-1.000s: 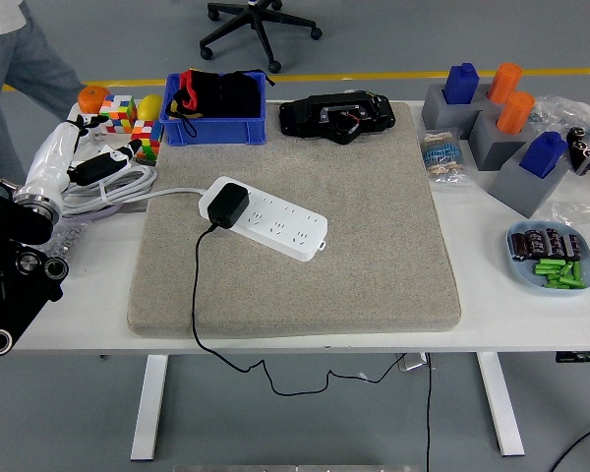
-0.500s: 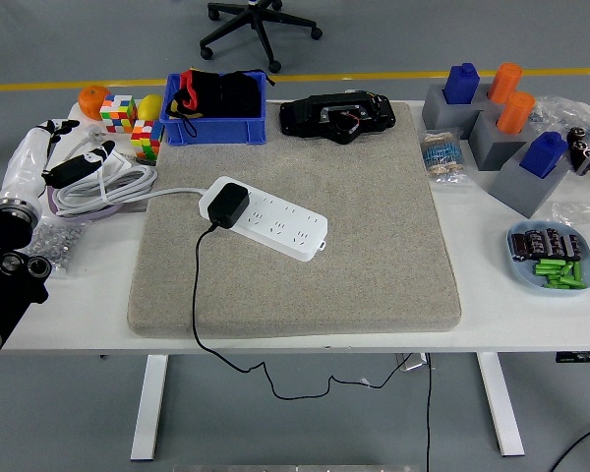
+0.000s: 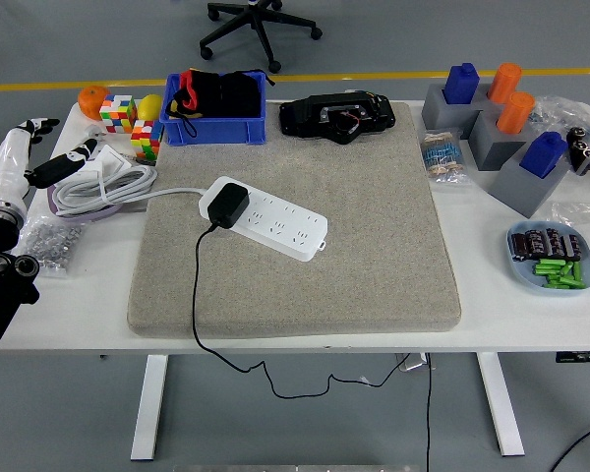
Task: Press the white button,pick up the black plug,place it near the board,insert it into the board
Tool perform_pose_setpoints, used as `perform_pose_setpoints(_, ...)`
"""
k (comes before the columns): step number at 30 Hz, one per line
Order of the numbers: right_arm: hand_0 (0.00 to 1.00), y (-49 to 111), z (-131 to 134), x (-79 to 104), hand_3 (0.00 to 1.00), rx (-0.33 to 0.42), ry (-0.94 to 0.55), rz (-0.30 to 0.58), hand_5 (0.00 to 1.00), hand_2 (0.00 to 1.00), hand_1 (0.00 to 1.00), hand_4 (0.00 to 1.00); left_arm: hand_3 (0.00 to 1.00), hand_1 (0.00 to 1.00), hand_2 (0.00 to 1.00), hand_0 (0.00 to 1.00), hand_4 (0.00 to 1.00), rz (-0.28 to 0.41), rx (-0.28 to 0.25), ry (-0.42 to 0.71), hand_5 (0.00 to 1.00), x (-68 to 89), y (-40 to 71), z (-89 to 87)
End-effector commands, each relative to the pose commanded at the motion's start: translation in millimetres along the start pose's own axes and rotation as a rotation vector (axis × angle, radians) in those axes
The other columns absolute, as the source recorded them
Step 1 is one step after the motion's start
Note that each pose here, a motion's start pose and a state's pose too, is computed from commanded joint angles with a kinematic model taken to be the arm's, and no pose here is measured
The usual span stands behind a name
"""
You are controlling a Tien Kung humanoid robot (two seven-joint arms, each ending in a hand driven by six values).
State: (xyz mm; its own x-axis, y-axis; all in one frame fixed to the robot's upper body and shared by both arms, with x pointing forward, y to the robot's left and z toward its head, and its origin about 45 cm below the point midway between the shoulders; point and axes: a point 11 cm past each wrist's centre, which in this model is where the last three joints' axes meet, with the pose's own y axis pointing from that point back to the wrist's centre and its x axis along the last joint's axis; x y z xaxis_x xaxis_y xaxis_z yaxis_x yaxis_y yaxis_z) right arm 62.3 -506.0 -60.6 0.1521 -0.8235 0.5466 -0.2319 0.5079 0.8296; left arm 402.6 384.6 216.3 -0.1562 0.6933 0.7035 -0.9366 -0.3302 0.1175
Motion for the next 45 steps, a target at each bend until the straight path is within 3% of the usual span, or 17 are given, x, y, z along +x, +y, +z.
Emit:
perform_pose_setpoints(11, 0.686, -0.3, -2.8, 2.8, 0.565, 0.005, -0.005, 0.004, 0.233, 0.617, 0.613, 0.648, 0.806, 0.882, 0.854, 0.878, 0.843, 0.018, -0.017, 0.014, 0.506, 5.5, -0.9, 5.5)
perform_pose_setpoints(45, 0.687, -0.5, -3.8, 5.3, 0.567, 0.007, -0.003, 0.009, 0.239, 0.621, 0.613, 0.655, 0.803, 0.88, 0.851, 0.876, 0.837, 0.014, -0.066, 0.01, 0.472, 1.2, 1.8, 16.7)
